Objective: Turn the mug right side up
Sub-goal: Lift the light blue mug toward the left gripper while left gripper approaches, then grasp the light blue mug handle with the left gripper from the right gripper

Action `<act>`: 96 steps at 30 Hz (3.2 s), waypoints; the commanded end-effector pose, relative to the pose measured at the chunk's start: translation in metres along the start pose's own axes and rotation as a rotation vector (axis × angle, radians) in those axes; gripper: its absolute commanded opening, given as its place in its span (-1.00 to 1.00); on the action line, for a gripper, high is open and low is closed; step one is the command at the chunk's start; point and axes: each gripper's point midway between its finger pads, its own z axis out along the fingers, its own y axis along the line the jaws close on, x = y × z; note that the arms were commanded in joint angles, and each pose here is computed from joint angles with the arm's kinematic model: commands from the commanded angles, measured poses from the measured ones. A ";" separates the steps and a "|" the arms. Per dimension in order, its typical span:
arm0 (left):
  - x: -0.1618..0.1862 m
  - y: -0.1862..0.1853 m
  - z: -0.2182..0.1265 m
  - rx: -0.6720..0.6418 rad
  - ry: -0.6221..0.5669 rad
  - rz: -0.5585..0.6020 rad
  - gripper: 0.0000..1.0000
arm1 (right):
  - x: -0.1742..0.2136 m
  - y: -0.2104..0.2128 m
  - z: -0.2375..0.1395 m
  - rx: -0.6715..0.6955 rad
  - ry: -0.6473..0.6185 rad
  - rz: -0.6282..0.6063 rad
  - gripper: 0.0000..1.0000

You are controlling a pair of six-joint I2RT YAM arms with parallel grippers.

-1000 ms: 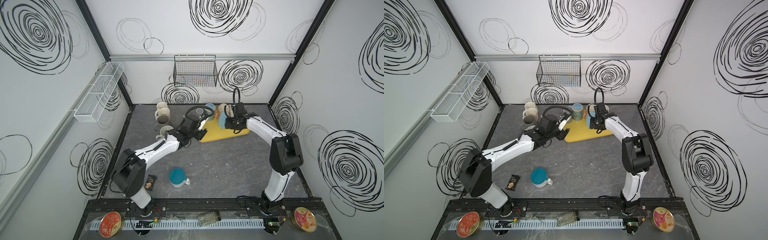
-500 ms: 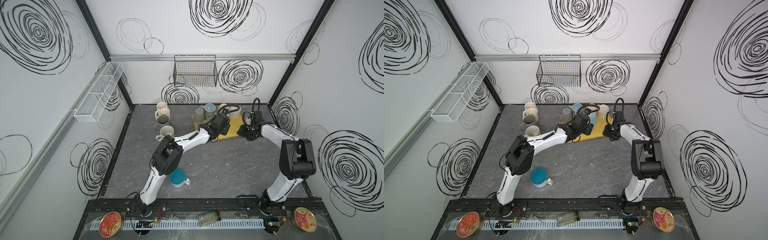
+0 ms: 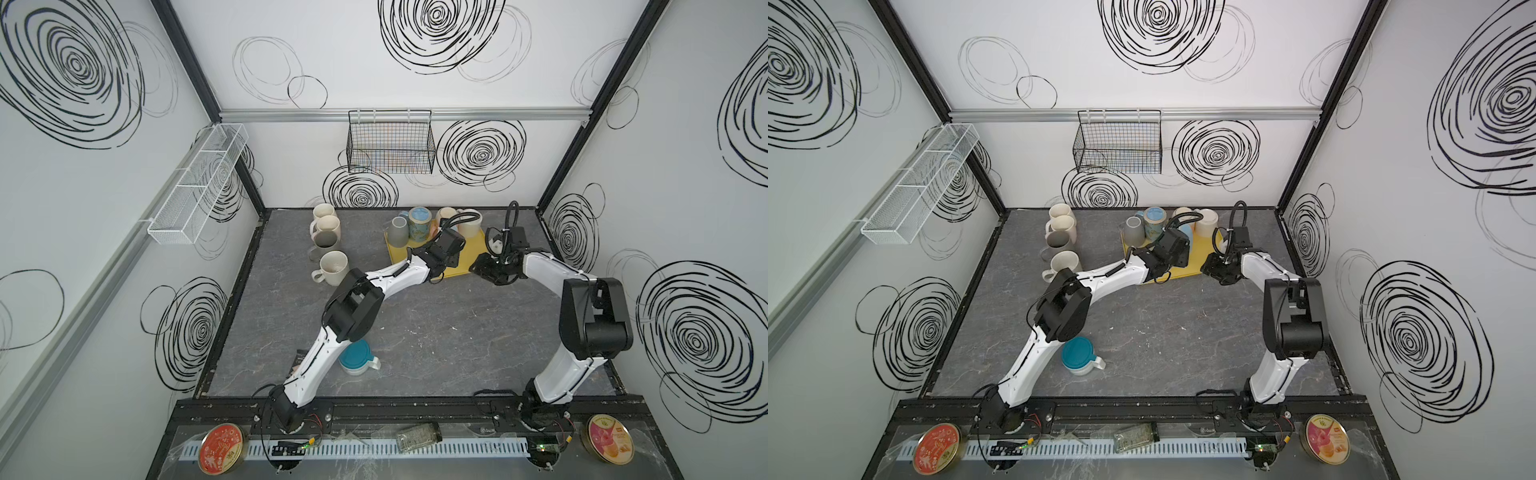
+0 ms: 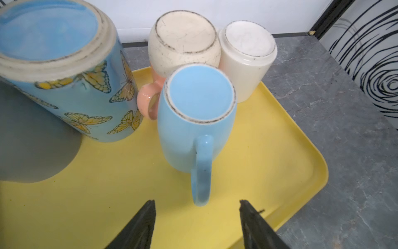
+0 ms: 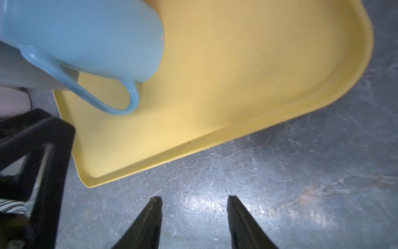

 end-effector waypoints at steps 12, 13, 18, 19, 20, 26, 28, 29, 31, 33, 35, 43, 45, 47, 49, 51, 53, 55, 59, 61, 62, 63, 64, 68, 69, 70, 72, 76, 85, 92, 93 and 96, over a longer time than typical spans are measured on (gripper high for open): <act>-0.006 0.004 0.023 0.028 0.014 -0.039 -0.14 | 0.004 0.004 0.006 -0.033 0.008 0.006 0.05; -0.005 0.006 0.022 0.029 0.020 -0.031 -0.23 | 0.005 0.003 0.006 -0.032 0.009 0.008 0.04; -0.005 0.008 0.013 0.032 0.033 -0.005 -0.62 | 0.009 0.008 0.009 -0.036 0.015 0.006 0.04; -0.006 0.009 0.011 0.033 0.034 0.001 -0.70 | 0.009 0.010 0.009 -0.037 0.014 0.004 0.04; -0.005 0.010 0.008 0.032 0.036 0.007 -0.75 | 0.009 0.012 0.009 -0.040 0.015 0.001 0.04; -0.001 0.020 -0.013 0.044 0.055 0.021 -0.92 | 0.014 0.022 0.009 -0.052 0.015 -0.008 0.04; 0.003 0.023 -0.021 0.058 0.067 0.015 -0.95 | 0.015 0.025 0.009 -0.059 0.014 -0.009 0.04; 0.005 0.026 -0.026 0.061 0.075 0.012 -0.96 | 0.016 0.027 0.010 -0.062 0.015 -0.011 0.04; 0.010 0.032 -0.035 0.063 0.089 0.011 -0.96 | 0.017 0.031 0.011 -0.063 0.015 -0.018 0.03; 0.015 0.040 -0.044 0.060 0.102 0.010 -0.98 | 0.019 0.034 0.013 -0.066 0.018 -0.024 0.04; 0.019 0.045 -0.052 0.076 0.110 0.007 -1.00 | 0.022 0.041 0.016 -0.073 0.022 -0.032 0.03; 0.006 0.049 -0.068 0.128 0.080 -0.010 -1.00 | 0.022 0.065 0.021 -0.125 0.025 -0.045 0.03; 0.009 0.054 -0.066 0.099 0.094 0.019 -0.92 | 0.023 0.067 0.023 -0.120 0.030 -0.051 0.03; 0.016 0.063 -0.063 0.063 0.123 0.020 -0.86 | 0.026 0.069 0.024 -0.119 0.037 -0.055 0.03; 0.025 0.075 -0.060 0.022 0.149 0.013 -0.79 | 0.029 0.071 0.026 -0.116 0.042 -0.062 0.03; 0.030 0.085 -0.060 -0.004 0.160 -0.031 -0.66 | 0.032 0.073 0.029 -0.116 0.050 -0.066 0.03; 0.031 0.095 -0.061 -0.047 0.161 -0.037 -0.53 | 0.034 0.076 0.031 -0.115 0.056 -0.073 0.03; 0.029 0.104 -0.063 -0.091 0.158 -0.037 -0.36 | 0.034 0.079 0.032 -0.112 0.060 -0.080 0.03; 0.029 0.121 -0.066 -0.178 0.170 -0.057 -0.02 | 0.034 0.085 0.034 -0.117 0.062 -0.093 0.03; 0.028 0.126 -0.065 -0.198 0.179 -0.070 0.06 | 0.034 0.087 0.035 -0.116 0.065 -0.100 0.03; 0.028 0.128 -0.064 -0.201 0.182 -0.074 0.07 | 0.034 0.088 0.036 -0.117 0.066 -0.103 0.03; 0.029 0.129 -0.063 -0.206 0.189 -0.074 0.08 | 0.034 0.088 0.036 -0.118 0.067 -0.103 0.03; 0.027 0.130 -0.062 -0.208 0.192 -0.076 0.08 | 0.035 0.088 0.037 -0.118 0.069 -0.104 0.03; 0.025 0.126 -0.055 -0.189 0.200 -0.066 0.08 | 0.037 0.086 0.039 -0.116 0.077 -0.106 0.03; 0.023 0.124 -0.052 -0.179 0.199 -0.061 0.07 | 0.038 0.086 0.039 -0.117 0.080 -0.107 0.03; 0.022 0.121 -0.050 -0.170 0.201 -0.054 0.07 | 0.038 0.086 0.040 -0.118 0.083 -0.109 0.03; 0.023 0.117 -0.044 -0.161 0.211 -0.048 0.07 | 0.039 0.086 0.040 -0.118 0.086 -0.112 0.03; 0.029 0.111 -0.033 -0.160 0.244 -0.030 0.02 | 0.041 0.084 0.039 -0.122 0.078 -0.114 0.03; 0.035 0.098 -0.024 -0.129 0.268 0.001 -0.50 | 0.035 0.094 0.038 -0.147 0.078 -0.127 0.02; 0.009 0.082 -0.033 -0.083 0.228 0.078 -0.98 | 0.026 0.101 0.028 -0.174 0.016 -0.122 0.02; 0.005 0.079 -0.036 -0.076 0.217 0.086 -1.00 | 0.026 0.102 0.027 -0.180 0.012 -0.123 0.01; -0.008 0.071 -0.044 -0.048 0.183 0.109 -1.00 | 0.021 0.105 0.020 -0.192 -0.018 -0.126 0.01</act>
